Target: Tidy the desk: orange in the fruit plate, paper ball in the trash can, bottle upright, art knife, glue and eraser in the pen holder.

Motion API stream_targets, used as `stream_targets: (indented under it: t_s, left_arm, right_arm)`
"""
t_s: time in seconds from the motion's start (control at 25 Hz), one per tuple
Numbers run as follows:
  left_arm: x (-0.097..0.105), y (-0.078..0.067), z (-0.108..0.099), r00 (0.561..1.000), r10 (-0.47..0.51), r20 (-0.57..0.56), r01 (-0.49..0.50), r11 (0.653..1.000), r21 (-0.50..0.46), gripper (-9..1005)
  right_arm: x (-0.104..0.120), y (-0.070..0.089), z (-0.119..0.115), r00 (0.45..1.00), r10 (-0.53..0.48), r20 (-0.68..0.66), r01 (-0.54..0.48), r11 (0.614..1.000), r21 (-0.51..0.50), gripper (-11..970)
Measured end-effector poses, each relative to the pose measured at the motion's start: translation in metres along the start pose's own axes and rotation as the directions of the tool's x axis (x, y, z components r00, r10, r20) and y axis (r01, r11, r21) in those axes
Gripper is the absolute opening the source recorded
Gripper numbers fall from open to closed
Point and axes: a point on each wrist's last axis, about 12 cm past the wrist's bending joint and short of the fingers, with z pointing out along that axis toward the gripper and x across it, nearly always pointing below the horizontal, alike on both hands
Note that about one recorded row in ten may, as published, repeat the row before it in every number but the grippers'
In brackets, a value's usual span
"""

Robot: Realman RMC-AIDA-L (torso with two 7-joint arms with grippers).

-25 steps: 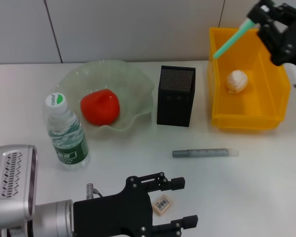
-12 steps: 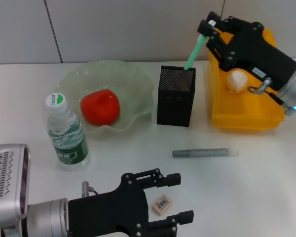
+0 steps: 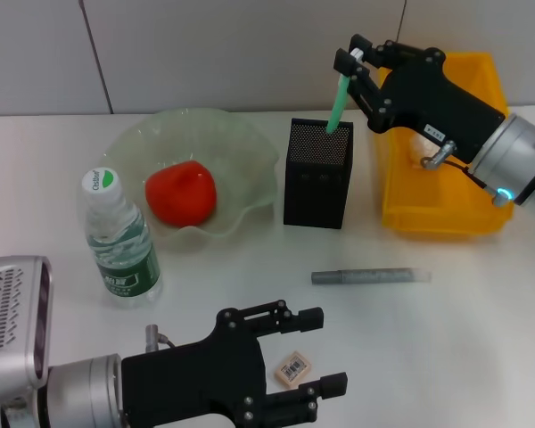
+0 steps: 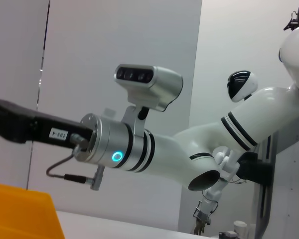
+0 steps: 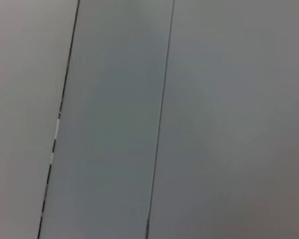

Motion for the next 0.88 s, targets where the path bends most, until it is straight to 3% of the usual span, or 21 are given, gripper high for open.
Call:
stream_targets:
  t_s: [0.36, 0.6, 0.8, 0.88]
  left_arm:
    - [-0.002, 0.002, -0.001, 1.000, 0.013, 0.012, -0.013, 1.000, -0.009, 667]
    - [-0.003, 0.006, -0.009, 0.999, 0.025, 0.024, -0.024, 0.999, -0.048, 667]
    - [-0.003, 0.005, -0.016, 0.999, 0.039, 0.032, -0.036, 0.997, -0.070, 667]
    - [-0.003, 0.005, -0.017, 0.998, 0.048, 0.034, -0.045, 0.997, -0.070, 667]
  right_arm:
    - [0.009, 0.005, 0.014, 0.996, 0.046, -0.076, -0.045, 0.999, 0.007, 229]
    - [0.013, 0.012, 0.008, 0.995, 0.067, -0.079, -0.068, 0.998, -0.005, 238]
    - [0.012, 0.009, -0.005, 0.993, 0.114, -0.033, -0.114, 0.993, 0.015, 461]
    - [0.008, 0.004, -0.011, 0.989, 0.148, -0.013, -0.148, 0.989, 0.018, 496]
